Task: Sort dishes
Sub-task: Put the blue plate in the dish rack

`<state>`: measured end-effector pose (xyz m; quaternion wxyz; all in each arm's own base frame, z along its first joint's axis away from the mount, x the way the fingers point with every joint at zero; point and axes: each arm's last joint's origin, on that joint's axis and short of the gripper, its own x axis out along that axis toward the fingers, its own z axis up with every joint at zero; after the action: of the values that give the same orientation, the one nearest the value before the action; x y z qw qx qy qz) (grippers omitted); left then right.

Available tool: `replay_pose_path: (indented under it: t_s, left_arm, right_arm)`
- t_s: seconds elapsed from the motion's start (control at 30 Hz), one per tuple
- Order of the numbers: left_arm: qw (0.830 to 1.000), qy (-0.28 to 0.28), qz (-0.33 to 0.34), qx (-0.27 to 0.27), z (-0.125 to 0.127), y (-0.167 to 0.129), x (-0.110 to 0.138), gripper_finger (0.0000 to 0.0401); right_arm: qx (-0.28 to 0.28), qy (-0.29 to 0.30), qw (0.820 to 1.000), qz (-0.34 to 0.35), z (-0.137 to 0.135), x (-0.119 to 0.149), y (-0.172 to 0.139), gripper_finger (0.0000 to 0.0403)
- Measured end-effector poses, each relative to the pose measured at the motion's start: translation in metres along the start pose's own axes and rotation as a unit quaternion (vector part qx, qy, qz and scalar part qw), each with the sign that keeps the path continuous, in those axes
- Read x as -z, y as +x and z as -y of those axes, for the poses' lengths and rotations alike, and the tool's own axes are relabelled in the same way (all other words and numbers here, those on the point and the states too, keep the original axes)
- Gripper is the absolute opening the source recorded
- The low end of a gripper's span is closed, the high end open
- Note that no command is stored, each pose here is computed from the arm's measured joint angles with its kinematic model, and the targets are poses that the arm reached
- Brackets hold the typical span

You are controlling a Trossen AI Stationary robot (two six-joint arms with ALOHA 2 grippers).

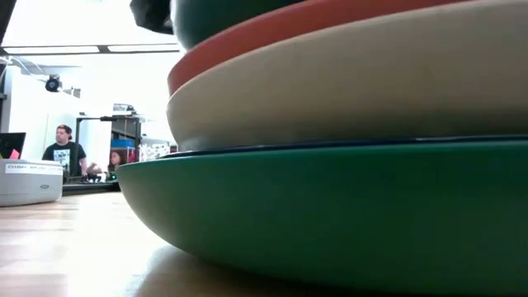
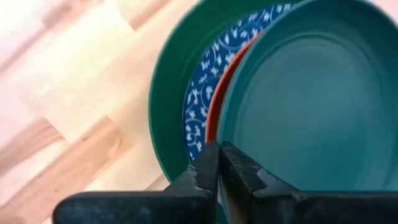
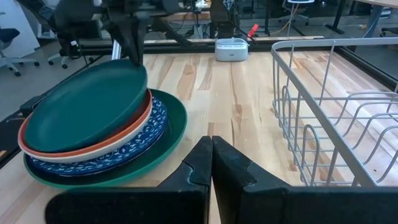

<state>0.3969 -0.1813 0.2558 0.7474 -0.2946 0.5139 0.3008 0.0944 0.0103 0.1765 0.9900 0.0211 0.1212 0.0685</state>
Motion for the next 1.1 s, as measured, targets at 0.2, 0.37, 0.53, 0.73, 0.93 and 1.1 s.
replay_pose_path:
  t_s: [0.2, 0.37, 0.53, 0.73, 0.93, 1.1]
  left_arm:
    - [0.999, 0.017, 0.045, 0.005, 0.003, -0.025, -0.007, 0.0]
    - [0.996, 0.046, 0.082, 0.009, 0.005, -0.043, -0.01, 0.0]
    - [0.984, 0.078, 0.157, -0.018, 0.001, -0.067, -0.017, 0.0]
    - [0.954, 0.124, 0.263, -0.072, -0.01, -0.093, -0.031, 0.0]
    - [0.917, 0.13, 0.343, -0.154, -0.029, -0.105, -0.052, 0.0]
    - [0.869, 0.159, 0.407, -0.231, -0.038, -0.107, -0.074, 0.0]
  right_arm:
    - [0.0, -0.002, 1.0, 0.0, 0.0, 0.0, 0.0, 0.0]
    - [0.0, -0.003, 1.0, -0.001, 0.0, 0.0, 0.0, 0.0]
    - [0.0, -0.007, 1.0, -0.001, 0.0, 0.0, 0.0, 0.0]
    - [0.0, -0.008, 1.0, -0.001, 0.0, 0.0, 0.0, 0.0]
    - [0.0, -0.016, 1.0, -0.011, 0.0, 0.002, 0.0, 0.0]
    - [0.0, -0.013, 1.0, -0.011, 0.0, 0.001, -0.001, 0.0]
